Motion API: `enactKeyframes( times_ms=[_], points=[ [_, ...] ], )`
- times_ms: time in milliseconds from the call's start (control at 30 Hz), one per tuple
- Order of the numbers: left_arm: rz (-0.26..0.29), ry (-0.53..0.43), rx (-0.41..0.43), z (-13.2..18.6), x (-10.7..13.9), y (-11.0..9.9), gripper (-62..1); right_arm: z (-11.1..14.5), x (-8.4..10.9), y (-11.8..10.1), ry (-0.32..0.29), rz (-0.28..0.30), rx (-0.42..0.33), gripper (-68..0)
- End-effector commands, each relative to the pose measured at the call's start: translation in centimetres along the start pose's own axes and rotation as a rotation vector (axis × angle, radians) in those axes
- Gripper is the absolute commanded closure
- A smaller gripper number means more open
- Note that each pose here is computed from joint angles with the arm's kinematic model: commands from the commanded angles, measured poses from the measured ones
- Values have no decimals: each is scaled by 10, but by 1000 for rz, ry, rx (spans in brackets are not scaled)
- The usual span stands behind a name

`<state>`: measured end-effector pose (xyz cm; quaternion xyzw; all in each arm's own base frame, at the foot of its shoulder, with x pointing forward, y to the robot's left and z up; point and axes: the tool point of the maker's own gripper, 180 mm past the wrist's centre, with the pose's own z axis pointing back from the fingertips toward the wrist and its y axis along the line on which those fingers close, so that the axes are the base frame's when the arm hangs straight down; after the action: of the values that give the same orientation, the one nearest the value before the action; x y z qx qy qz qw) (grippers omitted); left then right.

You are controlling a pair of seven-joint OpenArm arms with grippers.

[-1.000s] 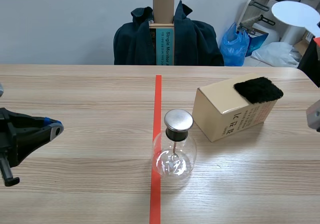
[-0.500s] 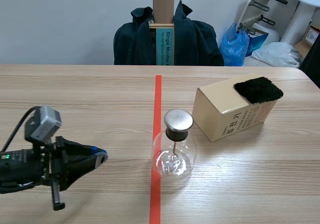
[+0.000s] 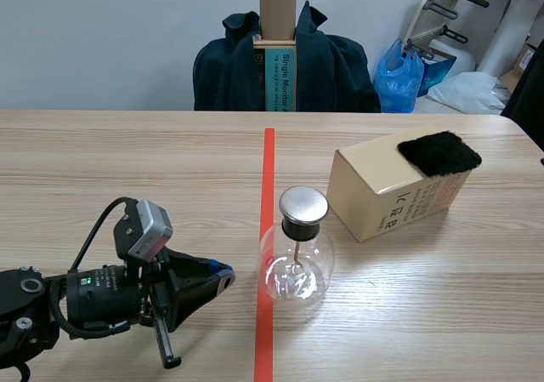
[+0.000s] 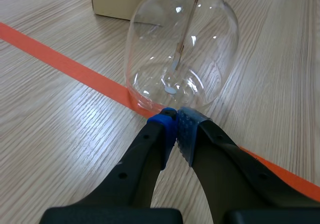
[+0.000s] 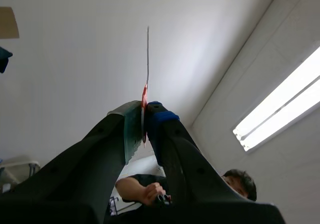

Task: Do the electroscope experiment.
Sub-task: 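Bring the plate to the electroscope and point at the metal foil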

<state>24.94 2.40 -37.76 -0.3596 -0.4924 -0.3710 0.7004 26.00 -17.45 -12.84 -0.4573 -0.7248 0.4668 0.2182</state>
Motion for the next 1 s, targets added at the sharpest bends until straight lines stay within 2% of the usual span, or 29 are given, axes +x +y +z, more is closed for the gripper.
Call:
enactKeyframes(
  times_ms=[0,133,267,433,567,700,800,967],
  points=[
    [-18,-46,5,-3,14,3,-18,-12,-6,-24,16,58,-117,-9],
    [-31,-31,-6,-4,11,0,-18,-24,-10,-31,43,44,-179,-8],
    [-43,-12,-21,-6,6,-5,-18,-35,-12,-24,65,-25,-164,-8],
    [-42,5,-24,-9,3,-7,-18,-42,-3,16,62,-79,-49,-8],
    [-41,-1,-24,-10,4,-8,-18,-37,14,61,22,-82,75,-8],
    [-38,-6,-27,-11,5,-9,-18,-21,36,102,-48,-104,198,-7],
    [-37,-10,-29,-13,6,-11,-18,-8,51,123,-92,-121,253,-7],
    [-30,-5,-54,-17,3,-20,-18,7,69,138,-152,-144,287,-7]
  ],
)
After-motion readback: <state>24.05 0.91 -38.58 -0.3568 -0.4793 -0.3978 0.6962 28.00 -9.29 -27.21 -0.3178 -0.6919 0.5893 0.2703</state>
